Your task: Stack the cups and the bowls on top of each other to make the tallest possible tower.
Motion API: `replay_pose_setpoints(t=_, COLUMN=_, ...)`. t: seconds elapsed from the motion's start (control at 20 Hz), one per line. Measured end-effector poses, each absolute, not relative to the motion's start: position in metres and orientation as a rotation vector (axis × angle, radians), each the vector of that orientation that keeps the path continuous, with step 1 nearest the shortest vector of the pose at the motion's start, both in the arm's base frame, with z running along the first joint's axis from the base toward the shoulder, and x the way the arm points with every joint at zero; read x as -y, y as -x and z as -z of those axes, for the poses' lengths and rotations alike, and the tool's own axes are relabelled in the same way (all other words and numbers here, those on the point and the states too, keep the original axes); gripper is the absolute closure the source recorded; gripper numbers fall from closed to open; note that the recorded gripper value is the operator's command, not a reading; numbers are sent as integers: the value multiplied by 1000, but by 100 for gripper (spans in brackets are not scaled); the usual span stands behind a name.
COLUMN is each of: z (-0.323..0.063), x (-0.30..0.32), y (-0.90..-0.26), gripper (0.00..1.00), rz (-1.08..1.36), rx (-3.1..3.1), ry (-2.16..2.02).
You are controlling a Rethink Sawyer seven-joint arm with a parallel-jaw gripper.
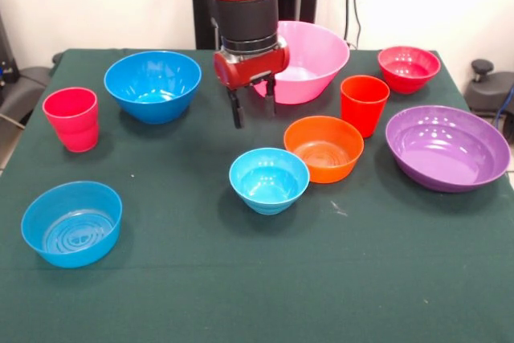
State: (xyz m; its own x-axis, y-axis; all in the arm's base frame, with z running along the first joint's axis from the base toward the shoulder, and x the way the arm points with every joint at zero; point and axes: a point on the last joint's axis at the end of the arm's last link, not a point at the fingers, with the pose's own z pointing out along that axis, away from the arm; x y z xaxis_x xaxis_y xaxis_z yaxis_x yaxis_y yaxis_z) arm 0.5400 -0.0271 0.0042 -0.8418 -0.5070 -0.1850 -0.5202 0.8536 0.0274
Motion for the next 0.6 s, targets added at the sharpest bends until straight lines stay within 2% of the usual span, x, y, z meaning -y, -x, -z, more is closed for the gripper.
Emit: replay_pose_setpoints(t=0.6, z=4, x=-7, y=-533, gripper=0, rz=-141, rx=-2849, ry=882)
